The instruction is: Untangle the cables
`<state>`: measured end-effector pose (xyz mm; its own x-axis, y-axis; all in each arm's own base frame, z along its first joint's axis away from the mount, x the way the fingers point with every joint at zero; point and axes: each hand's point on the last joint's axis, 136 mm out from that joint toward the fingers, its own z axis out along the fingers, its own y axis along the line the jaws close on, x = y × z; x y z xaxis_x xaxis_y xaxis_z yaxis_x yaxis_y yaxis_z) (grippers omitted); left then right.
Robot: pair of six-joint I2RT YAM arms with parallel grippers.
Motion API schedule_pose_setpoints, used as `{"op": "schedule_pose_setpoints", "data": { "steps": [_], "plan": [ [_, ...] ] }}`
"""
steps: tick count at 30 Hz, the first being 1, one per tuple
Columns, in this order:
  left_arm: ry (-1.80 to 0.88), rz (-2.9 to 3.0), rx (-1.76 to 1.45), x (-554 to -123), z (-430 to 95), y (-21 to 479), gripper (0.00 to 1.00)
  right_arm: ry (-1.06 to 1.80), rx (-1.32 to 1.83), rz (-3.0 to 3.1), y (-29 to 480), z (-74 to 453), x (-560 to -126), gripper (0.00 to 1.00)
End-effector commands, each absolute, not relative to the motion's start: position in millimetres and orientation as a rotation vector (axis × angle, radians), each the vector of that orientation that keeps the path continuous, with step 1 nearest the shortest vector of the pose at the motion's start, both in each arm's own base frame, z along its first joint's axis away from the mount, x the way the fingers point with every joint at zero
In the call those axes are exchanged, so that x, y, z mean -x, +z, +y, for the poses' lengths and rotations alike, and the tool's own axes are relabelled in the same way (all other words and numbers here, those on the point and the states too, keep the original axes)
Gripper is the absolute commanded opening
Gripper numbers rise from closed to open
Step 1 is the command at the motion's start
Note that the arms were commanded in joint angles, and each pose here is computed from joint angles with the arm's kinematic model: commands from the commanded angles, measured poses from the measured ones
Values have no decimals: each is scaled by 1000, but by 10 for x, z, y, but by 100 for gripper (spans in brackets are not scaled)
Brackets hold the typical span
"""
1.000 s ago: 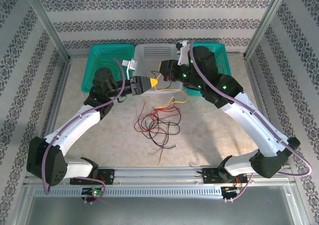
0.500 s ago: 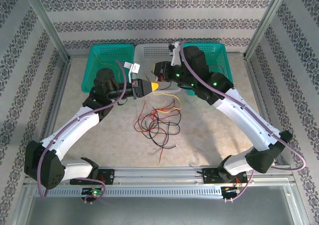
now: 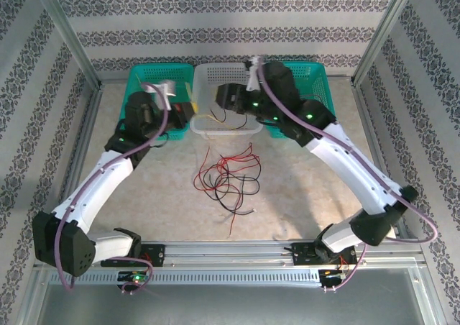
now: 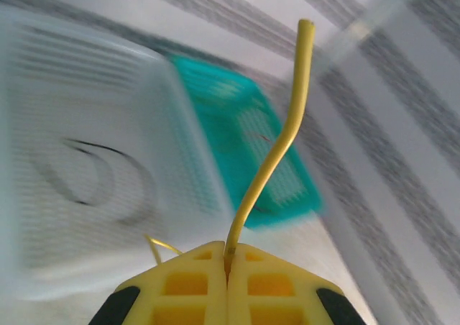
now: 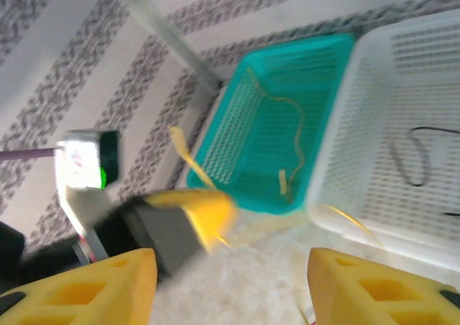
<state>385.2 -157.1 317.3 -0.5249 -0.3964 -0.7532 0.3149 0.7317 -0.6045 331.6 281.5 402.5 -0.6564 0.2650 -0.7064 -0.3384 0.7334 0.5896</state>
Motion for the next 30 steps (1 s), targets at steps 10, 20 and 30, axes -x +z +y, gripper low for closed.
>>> {"op": "schedule_pose_setpoints", "data": {
  "steps": [10, 20, 30],
  "plan": [
    [-502, 1721, 696, -4870, 336, 3150, 0, 873, -138, 2185, 3569, 2153, -2973, 52],
    [-579, 1749, 775, -5375, 314, 2604, 69, 838, -123, 2223, 3471, 2025, -2789, 52],
    [-474, 1800, 653, -4598, -4, 2776, 68, 617, -71, 2514, 2517, 2116, -2685, 52]
  ]
}}
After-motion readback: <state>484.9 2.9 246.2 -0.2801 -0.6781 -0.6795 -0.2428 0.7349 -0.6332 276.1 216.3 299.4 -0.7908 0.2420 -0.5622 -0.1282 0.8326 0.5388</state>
